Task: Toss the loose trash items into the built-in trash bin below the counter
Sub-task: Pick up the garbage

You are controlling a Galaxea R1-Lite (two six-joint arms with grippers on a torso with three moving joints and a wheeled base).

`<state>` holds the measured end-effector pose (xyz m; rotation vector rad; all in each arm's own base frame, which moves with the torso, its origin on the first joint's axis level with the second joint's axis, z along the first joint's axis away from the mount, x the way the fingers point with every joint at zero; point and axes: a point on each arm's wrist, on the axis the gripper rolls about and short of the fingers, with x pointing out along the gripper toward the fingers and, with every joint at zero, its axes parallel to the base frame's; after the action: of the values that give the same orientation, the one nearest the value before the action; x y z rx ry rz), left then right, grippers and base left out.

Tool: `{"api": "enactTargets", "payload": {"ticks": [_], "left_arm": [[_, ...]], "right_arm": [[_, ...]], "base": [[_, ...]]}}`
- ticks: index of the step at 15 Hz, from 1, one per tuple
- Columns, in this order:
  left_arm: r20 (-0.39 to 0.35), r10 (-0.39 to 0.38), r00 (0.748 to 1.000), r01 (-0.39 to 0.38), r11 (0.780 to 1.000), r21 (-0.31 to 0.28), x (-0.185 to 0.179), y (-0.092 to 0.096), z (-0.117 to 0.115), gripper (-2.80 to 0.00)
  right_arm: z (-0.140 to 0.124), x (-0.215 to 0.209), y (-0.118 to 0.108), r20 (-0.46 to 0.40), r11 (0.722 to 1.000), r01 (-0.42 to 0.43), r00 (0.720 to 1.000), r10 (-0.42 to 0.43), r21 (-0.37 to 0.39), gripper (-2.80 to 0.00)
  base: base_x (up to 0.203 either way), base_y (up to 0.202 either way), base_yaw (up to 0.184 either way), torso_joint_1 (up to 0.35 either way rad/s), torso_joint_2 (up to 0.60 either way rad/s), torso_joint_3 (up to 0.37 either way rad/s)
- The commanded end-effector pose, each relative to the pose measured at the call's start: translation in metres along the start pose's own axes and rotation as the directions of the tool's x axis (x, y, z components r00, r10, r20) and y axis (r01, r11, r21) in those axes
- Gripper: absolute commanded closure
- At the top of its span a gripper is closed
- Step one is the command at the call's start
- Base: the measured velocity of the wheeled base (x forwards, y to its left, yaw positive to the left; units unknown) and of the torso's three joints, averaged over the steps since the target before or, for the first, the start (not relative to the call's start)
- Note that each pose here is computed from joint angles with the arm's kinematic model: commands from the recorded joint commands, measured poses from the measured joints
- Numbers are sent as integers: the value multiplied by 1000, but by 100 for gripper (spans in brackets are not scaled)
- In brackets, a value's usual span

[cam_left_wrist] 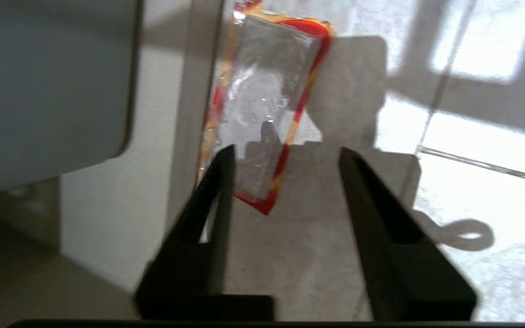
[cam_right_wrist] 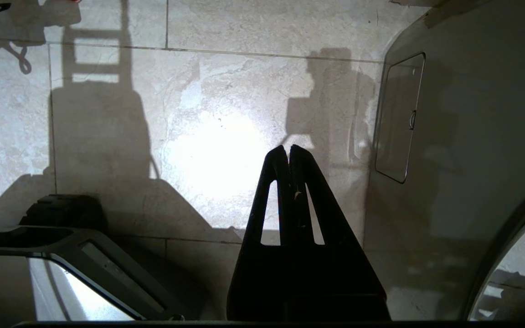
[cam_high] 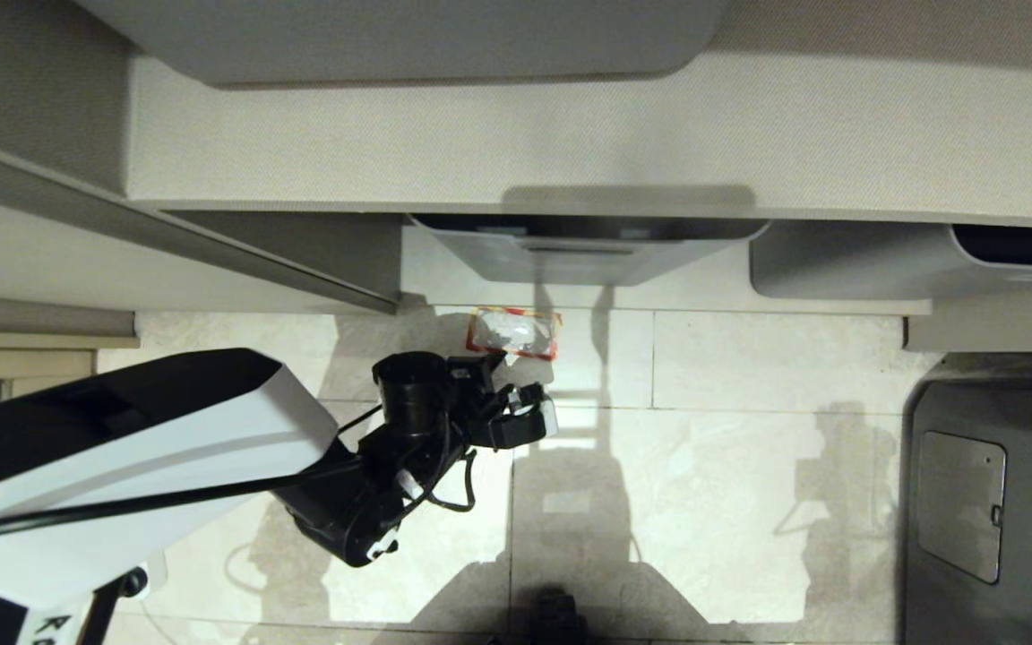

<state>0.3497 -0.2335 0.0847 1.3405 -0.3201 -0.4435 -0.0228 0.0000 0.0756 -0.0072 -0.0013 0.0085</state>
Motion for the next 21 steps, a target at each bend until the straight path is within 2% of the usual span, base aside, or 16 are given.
{"api": "enactTargets", "payload": {"ticks": [1,3,5,6,11,13,17,19,21], "left_arm": [[3,17,1000,-17,999,28,0,-6,-2,-280],[-8,10,1000,-9,998,70,-3,-10,-7,-280],[-24,-1,1000,4,990,141,-6,-12,-15,-280],[-10,8,1000,-6,987,159,-7,-11,-15,-280],[-6,-5,1000,6,986,168,0,-23,-19,-280],[-4,15,1000,-14,977,213,2,-24,-20,-280],[-21,19,1000,-14,974,225,7,-27,-28,-280],[-37,36,999,-24,961,275,13,-27,-37,-280],[-31,72,997,-59,952,301,17,-23,-38,-280]], "right_arm": [[0,0,0,2,1000,-1,1000,1,0,0],[0,0,0,2,1000,-1,1000,1,0,0],[0,0,0,2,1000,-1,1000,1,0,0],[0,0,0,1,1000,-1,1000,1,0,0],[0,0,0,2,1000,-1,1000,1,0,0],[0,0,0,2,1000,-2,1000,2,0,0],[0,0,0,1,1000,-1,1000,1,0,0],[0,0,0,2,1000,-1,1000,1,0,0],[0,0,0,2,1000,-1,1000,1,0,0]], "base": [[0,0,0,0,0,0],[0,0,0,0,0,0],[0,0,0,0,0,0],[0,0,0,0,0,0],[0,0,0,0,0,0],[0,0,0,0,0,0],[0,0,0,0,0,0],[0,0,0,0,0,0],[0,0,0,0,0,0]]}}
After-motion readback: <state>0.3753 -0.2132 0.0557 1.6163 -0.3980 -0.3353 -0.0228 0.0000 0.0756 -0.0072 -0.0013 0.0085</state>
